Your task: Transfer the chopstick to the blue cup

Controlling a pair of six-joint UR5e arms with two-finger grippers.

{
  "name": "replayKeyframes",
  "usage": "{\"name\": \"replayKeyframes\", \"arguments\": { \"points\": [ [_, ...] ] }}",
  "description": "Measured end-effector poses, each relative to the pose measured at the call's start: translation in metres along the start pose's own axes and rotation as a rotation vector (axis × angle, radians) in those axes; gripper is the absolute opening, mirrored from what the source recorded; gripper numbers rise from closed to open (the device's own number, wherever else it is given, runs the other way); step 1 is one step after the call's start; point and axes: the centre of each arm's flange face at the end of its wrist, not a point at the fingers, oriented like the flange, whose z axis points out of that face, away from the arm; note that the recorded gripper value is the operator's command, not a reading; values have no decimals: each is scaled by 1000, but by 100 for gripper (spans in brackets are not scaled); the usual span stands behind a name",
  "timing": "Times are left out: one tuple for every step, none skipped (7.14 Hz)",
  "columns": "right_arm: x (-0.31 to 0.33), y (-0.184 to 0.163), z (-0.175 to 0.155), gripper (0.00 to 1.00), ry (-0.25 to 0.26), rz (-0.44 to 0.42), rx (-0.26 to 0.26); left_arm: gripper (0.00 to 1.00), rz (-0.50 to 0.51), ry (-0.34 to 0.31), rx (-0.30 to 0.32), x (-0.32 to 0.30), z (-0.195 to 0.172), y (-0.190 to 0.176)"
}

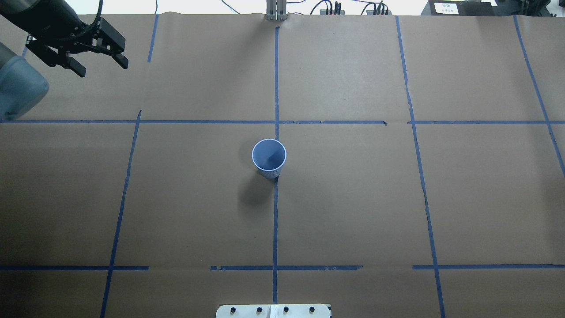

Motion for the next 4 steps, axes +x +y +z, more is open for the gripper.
{"name": "replayKeyframes", "arguments": {
  "points": [
    [-31,-5,-22,0,2,-3,-15,100,1,-1,-1,-2,1,0],
    [-76,-15,-47,0,4,-14,-32,100,1,-4,-1,-5,1,0],
    [-133,-22,-64,0,5,-34,-52,100,-1,-9,2,-11,1,-2],
    [-204,-20,-66,0,4,-40,-70,100,21,-17,9,-21,-1,-5]
  ]
}}
